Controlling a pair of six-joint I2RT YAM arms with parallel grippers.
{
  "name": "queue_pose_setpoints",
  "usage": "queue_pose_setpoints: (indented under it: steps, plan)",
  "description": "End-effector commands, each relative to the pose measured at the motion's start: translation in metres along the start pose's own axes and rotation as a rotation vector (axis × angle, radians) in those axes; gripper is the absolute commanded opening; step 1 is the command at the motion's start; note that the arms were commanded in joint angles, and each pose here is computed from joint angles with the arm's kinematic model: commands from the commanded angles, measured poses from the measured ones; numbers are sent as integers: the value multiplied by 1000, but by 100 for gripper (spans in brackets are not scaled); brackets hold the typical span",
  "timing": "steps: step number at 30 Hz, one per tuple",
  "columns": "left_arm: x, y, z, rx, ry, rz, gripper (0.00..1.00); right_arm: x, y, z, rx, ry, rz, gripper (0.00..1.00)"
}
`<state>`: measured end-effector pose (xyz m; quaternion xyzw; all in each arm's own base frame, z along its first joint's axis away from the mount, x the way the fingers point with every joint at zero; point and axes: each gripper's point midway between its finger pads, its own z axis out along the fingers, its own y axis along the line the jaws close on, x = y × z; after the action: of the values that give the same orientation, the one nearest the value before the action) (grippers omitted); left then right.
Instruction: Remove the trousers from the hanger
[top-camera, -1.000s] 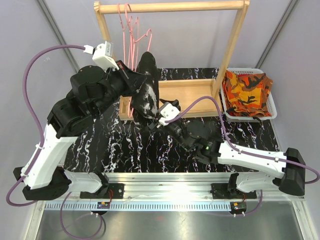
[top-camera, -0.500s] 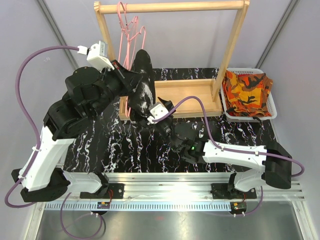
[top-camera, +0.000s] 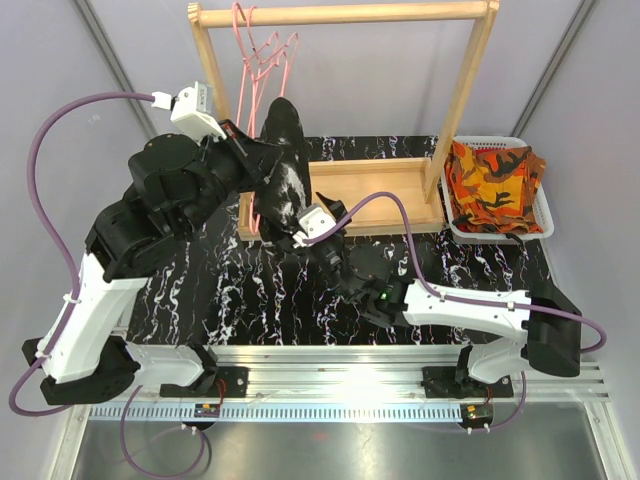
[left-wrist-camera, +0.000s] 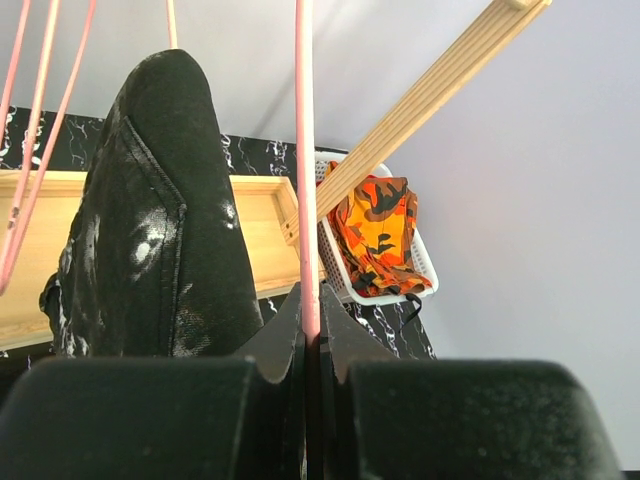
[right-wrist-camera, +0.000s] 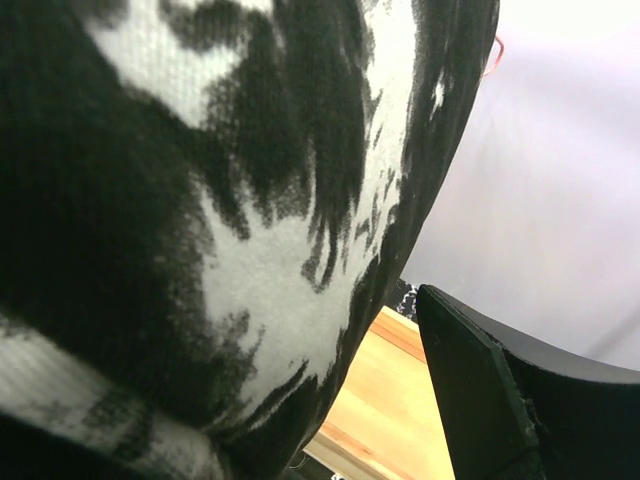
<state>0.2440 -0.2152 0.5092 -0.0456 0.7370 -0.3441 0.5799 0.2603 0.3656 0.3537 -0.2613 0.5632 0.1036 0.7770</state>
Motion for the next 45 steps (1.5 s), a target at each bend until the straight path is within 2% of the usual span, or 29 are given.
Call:
queue_pose_setpoints:
  steps: [1,9,25,32,40,43,45]
  plan:
    - [-65,-27,-24,115,-224,-87,0,-33,-10,-4,10,-88,109,85]
    - [-57,-24,-17,105,-212,-96,0,-61,-25,-1,50,-137,144,85]
    - [-57,-27,-18,125,-212,-120,0,-66,-19,18,90,-157,125,84]
    - [-52,-28,-18,136,-198,-119,0,-54,-25,26,188,-135,3,83]
    - [-46,-25,-18,134,-184,-117,0,-66,-39,28,304,-220,-78,78]
    - [-40,-23,-15,127,-169,-103,0,-76,-33,31,256,-255,-78,78]
    - [-35,-24,-12,132,-148,-93,0,-84,-27,37,184,-252,-87,74]
